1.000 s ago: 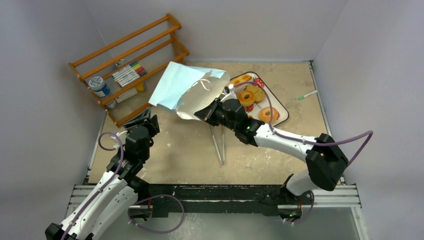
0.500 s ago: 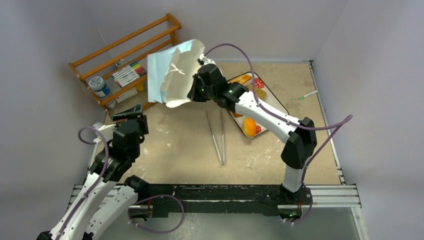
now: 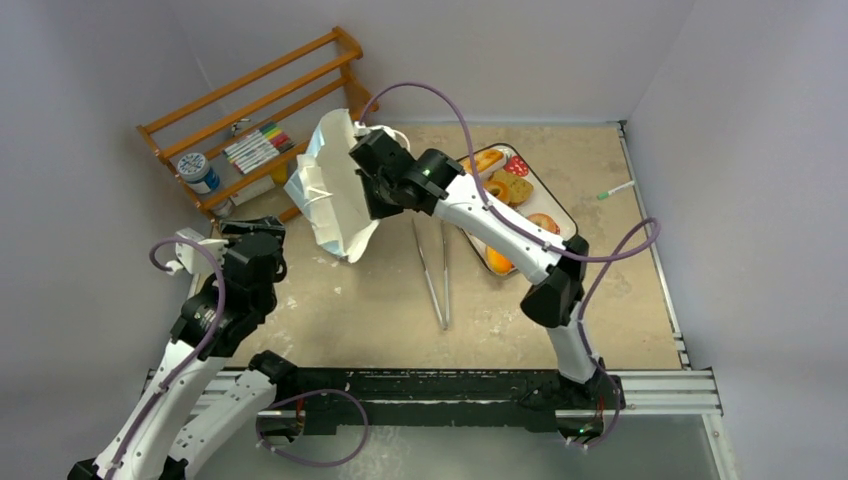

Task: Take the fake bread out of the paper bag
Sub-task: Adjust the paper bag at the center of the board.

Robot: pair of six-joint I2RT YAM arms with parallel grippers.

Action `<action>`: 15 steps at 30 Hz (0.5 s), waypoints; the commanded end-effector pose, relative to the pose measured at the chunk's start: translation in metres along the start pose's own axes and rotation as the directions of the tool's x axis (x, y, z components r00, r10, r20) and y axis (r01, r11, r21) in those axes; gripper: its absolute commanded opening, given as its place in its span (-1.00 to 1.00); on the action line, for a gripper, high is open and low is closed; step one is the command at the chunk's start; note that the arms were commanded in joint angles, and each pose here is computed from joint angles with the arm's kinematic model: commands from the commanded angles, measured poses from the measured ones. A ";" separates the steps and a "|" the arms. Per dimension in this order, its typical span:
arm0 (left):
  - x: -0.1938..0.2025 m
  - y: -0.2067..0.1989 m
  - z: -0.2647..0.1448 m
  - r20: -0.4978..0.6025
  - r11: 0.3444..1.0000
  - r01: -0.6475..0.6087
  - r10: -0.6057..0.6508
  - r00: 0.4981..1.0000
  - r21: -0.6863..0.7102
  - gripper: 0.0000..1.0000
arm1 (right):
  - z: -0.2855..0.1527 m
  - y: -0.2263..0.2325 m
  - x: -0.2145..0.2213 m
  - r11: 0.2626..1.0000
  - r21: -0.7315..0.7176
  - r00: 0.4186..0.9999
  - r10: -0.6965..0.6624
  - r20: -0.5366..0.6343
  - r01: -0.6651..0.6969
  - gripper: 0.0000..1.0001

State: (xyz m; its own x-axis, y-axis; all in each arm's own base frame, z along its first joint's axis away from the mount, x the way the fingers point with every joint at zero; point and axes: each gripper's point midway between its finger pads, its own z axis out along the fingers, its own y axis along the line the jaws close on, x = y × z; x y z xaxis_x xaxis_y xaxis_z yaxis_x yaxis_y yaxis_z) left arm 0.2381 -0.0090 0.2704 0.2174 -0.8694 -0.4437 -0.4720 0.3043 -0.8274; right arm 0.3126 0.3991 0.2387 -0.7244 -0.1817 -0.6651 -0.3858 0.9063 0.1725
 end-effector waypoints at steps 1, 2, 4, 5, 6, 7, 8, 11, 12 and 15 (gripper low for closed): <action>-0.021 -0.017 -0.005 0.063 0.994 -0.104 0.103 0.993 0.012 0.23 | -0.040 0.002 -0.019 0.998 0.039 0.998 -0.059 0.024 0.058 -1.00; -0.022 -0.016 -0.005 0.066 0.993 -0.117 0.117 0.991 0.003 0.25 | -0.041 0.003 -0.014 0.996 0.030 0.997 -0.079 -0.004 0.079 -1.00; -0.021 -0.014 -0.004 0.066 0.991 -0.134 0.134 0.989 -0.003 0.26 | -0.046 0.004 -0.008 0.998 0.010 0.997 -0.067 -0.029 0.067 -1.00; -0.020 -0.013 -0.004 0.064 0.990 -0.138 0.137 0.988 -0.003 0.26 | -0.046 0.003 -0.004 0.998 0.012 0.997 -0.060 -0.041 0.061 -1.00; -0.020 -0.012 -0.004 0.063 0.990 -0.143 0.143 0.988 -0.002 0.26 | -0.046 0.002 0.000 0.999 0.017 0.998 -0.048 -0.051 0.049 -1.00; -0.020 -0.012 -0.004 0.064 0.989 -0.149 0.149 0.987 0.000 0.27 | -0.046 -0.001 0.005 0.999 0.026 0.997 -0.045 -0.064 0.046 -1.00; -0.020 -0.012 -0.004 0.065 0.987 -0.159 0.158 0.985 -0.001 0.26 | -0.045 -0.003 0.009 0.998 0.033 0.996 -0.045 -0.076 0.048 -1.00; -0.019 -0.013 -0.002 0.064 0.981 -0.196 0.196 0.979 -0.003 0.26 | -0.041 -0.005 0.015 0.998 0.042 0.994 -0.048 -0.095 0.052 -0.96; -0.017 -0.013 -0.001 0.063 0.978 -0.207 0.207 0.976 -0.006 0.26 | -0.038 -0.004 0.017 0.998 0.043 0.993 -0.049 -0.104 0.054 -0.93; -0.012 -0.014 0.002 0.054 0.972 -0.236 0.236 0.970 -0.012 0.27 | -0.024 -0.003 0.025 0.997 0.049 0.990 -0.049 -0.135 0.056 -0.83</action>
State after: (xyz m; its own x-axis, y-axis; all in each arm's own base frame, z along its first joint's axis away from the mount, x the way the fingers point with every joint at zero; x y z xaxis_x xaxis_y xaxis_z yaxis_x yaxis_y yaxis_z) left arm 0.2386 -0.0024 0.2757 0.1515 -0.7836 -0.6025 -0.5227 0.4538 -0.7217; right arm 0.2831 0.3846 0.2399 -0.7623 -0.2857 -0.5807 -0.4093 0.9079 0.0907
